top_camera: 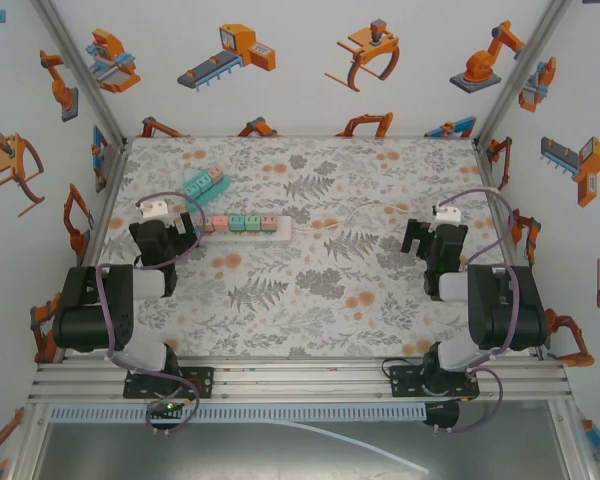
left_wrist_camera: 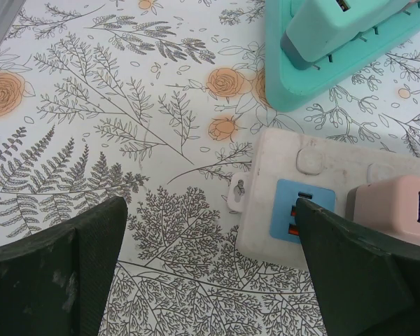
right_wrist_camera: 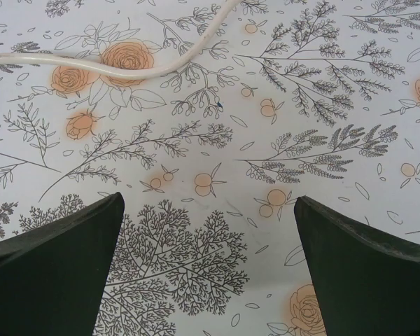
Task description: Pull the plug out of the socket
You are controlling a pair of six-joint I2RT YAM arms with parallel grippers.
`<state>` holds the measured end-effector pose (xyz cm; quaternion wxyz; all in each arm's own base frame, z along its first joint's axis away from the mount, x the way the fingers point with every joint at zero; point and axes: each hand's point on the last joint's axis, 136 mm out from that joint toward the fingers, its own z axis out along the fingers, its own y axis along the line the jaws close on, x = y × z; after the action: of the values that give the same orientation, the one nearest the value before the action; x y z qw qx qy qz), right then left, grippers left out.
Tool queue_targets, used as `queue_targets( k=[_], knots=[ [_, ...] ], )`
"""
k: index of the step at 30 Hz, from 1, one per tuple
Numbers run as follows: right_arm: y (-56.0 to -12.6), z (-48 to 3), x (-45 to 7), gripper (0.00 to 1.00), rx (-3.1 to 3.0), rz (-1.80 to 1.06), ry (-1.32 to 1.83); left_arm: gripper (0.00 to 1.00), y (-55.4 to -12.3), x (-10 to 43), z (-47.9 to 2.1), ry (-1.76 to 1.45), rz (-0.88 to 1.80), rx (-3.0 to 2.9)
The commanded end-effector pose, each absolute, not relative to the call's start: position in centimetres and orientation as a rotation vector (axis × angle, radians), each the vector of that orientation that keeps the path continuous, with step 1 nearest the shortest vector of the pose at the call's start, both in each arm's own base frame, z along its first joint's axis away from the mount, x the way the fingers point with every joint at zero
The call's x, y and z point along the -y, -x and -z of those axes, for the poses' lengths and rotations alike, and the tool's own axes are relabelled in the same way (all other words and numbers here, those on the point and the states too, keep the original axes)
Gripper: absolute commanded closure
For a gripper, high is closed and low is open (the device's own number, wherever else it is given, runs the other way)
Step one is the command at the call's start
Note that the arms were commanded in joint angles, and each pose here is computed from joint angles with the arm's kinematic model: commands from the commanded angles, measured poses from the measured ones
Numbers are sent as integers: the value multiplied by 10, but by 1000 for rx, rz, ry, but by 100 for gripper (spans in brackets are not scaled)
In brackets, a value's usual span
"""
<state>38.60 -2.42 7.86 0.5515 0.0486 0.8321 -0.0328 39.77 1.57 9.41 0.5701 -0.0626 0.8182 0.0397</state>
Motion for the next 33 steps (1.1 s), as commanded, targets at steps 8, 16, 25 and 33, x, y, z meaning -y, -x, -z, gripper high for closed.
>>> queue_targets(
  k=[8,16,25,33],
  knots=[
    [-394,-89,25,1,-1933,82,-106,3,-396,-13,-90,121,-94,-1941],
    [-394,-89,25,1,-1932,81,-107,3,-396,-13,-90,123,-95,-1940],
    [-385,-109,36,1,-1895,129,-176,3,-395,-5,-94,79,-83,-1929],
    [-343,-206,5,2,-1969,-221,-359,3,-360,-15,-156,212,-164,-1892]
  ],
)
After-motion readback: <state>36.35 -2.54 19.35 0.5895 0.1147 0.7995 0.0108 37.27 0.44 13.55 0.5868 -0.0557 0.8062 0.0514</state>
